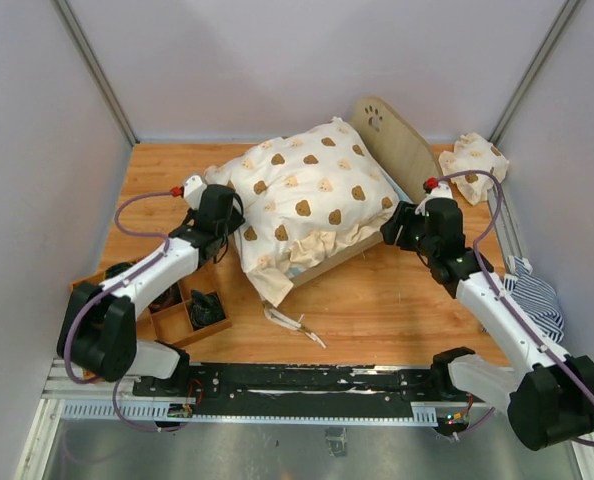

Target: Set up the pet bed

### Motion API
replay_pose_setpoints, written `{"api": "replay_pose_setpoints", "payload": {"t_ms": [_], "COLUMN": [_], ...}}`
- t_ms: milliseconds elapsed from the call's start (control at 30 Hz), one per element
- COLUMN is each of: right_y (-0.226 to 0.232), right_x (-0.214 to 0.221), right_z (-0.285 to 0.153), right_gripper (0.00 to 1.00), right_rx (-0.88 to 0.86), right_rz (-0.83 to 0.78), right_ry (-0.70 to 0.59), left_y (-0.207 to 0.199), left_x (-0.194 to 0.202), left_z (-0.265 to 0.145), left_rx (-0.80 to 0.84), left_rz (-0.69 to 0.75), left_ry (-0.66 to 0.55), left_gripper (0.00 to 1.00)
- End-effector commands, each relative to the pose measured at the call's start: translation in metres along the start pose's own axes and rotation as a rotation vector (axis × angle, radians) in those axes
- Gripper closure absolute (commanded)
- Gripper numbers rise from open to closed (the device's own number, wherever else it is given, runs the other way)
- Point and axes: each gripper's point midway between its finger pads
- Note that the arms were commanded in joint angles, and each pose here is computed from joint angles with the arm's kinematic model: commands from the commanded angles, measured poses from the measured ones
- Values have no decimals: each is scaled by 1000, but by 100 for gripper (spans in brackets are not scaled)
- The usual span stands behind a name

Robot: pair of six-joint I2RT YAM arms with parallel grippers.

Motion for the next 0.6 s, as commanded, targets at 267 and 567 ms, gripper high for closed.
{"api": "replay_pose_setpoints", "payload": {"t_ms": [267,567], "right_y": [-1,-21], "right_x": [-40,-54], "right_z": [10,54], "right_gripper": [42,41], "right_rx": [2,139], "right_rz": [-419,-538], "right_ry": [51,154], "left_y": [-100,-77], "left_x": [-95,-91], "left_z": [44,-24], "left_rx": [175,258], "left_rz": [13,144], "left_ry": [-151,-103], "left_gripper": [39,28]}}
Point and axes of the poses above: each gripper's point midway between its finger pads, its own z axis out along the fingers, its own y axis along the line the jaws close on, x = y × z, and after that the axes turned 2 degrees about -z, right-handed
